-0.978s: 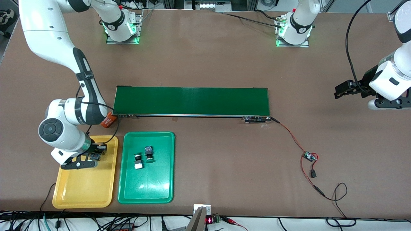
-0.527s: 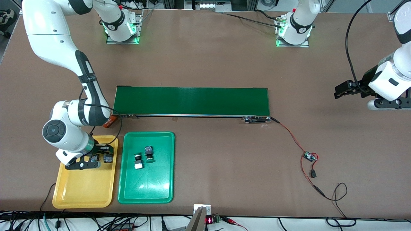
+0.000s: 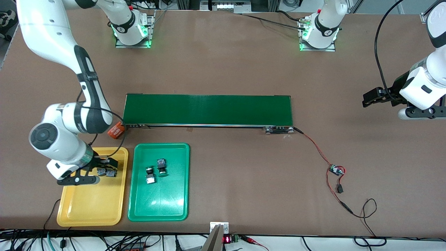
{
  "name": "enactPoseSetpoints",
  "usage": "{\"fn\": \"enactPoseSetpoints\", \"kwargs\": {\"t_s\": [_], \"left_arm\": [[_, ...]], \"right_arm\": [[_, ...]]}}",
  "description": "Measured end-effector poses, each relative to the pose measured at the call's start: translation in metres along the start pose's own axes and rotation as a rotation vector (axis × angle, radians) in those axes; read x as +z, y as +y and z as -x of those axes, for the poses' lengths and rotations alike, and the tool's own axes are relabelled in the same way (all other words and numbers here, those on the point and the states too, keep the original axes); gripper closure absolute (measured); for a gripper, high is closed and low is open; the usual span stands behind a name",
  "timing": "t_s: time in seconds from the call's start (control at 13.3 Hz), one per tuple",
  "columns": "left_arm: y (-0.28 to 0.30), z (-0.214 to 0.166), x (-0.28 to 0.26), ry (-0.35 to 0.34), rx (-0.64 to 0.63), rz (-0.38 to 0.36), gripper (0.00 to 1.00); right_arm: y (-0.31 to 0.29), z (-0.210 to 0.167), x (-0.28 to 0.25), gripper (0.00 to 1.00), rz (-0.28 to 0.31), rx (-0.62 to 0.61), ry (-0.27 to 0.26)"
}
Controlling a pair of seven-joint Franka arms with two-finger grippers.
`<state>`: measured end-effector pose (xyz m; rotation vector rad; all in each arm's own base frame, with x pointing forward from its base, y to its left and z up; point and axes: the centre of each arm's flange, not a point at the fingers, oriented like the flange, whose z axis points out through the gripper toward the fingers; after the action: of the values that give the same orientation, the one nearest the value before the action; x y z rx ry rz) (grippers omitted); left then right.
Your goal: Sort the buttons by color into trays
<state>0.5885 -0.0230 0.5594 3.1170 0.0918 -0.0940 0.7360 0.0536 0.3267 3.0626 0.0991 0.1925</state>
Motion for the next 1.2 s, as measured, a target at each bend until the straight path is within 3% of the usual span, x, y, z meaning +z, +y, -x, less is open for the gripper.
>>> {"fn": "enactPoseSetpoints", "kwargs": {"t_s": [0.38,0.68,0.9,1.2], "left_arm": [[0.0,0.0,-0.001,0.003,0.0,0.0,0.0],[0.001,0.003,-0.007,0.013,0.002,0.001,0.0],[0.001,0.003,-0.007,0.012,0.002,0.001,0.0],[0.001,0.003,-0.007,0.013,0.003,0.001,0.0]], "right_arm": [[0.035,0.03,-0.139,0.0,0.008,0.047,-0.076],[0.073,0.074,-0.224,0.0,0.004,0.086,-0.063],[0.104,0.109,-0.259,0.0,-0.002,0.097,-0.096],[0.108,0.126,-0.259,0.0,-0.009,0.105,-0.126]]}}
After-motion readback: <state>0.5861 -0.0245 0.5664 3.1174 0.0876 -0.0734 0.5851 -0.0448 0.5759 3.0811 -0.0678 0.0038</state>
